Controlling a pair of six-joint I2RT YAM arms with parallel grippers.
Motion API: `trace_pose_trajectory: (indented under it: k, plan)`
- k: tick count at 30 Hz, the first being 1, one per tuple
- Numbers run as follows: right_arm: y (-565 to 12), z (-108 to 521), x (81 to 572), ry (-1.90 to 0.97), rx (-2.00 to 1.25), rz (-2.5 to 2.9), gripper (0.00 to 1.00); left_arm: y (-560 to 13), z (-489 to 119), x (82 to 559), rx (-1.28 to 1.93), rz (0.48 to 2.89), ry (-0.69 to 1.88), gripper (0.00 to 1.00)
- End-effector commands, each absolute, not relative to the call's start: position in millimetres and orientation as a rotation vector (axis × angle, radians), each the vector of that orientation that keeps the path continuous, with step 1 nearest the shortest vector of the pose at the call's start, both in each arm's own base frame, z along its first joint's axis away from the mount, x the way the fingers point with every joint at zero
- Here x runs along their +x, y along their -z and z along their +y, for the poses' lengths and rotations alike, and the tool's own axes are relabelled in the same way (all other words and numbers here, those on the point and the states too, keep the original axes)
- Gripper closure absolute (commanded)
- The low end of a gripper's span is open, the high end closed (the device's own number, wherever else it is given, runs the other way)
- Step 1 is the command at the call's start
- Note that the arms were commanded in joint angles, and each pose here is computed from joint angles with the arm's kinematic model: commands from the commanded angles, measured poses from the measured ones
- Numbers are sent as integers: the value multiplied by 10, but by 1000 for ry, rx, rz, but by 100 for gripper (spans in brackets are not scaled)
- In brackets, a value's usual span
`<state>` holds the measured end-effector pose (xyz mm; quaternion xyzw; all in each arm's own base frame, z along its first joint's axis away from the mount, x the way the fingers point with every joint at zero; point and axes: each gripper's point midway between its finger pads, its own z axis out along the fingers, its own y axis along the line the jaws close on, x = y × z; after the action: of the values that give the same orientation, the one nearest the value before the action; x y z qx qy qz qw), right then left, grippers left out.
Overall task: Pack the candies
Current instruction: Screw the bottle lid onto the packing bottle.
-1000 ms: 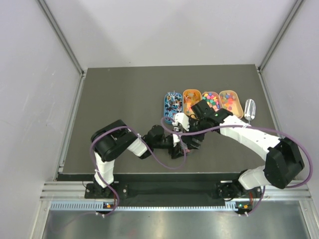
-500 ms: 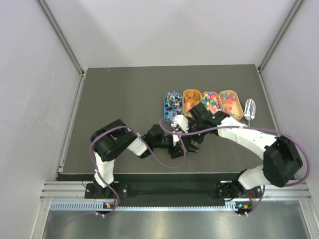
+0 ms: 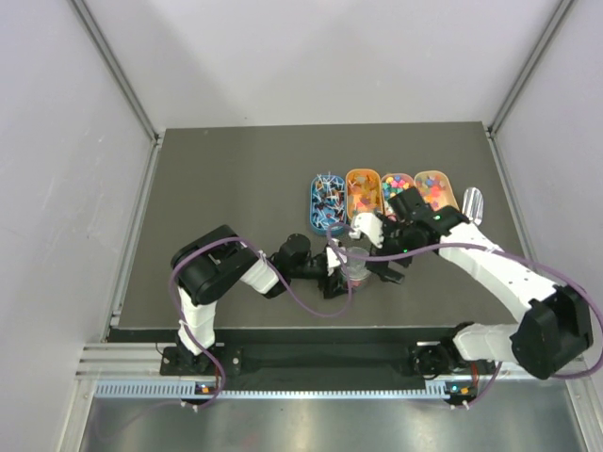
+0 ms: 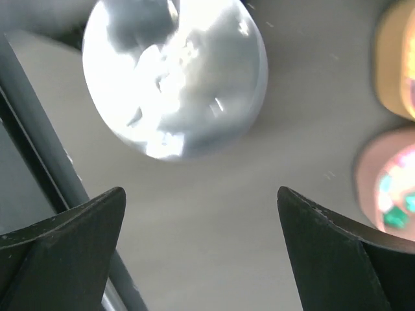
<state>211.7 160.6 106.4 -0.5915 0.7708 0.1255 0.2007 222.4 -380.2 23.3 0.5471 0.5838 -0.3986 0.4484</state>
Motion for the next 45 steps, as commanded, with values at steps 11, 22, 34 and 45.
trace_pose_trajectory:
  k: [11, 22, 34, 45]
  plan:
    - [-1559, 1859, 2393, -711, -2052, 1141, 0, -57, -3643, 2174, 1394, 1533, 989, 77]
    - [-1534, 2061, 2281, -886, -2278, 917, 0, -44, -3690, 2186, 1390, 1551, 1009, 77]
    - [-1385, 2071, 2065, -899, -2398, 851, 0, -46, -3723, 2239, 1391, 1543, 1007, 78]
    - [-1242, 2120, 2007, -947, -2455, 846, 0, -32, -3697, 2252, 1385, 1551, 1008, 78]
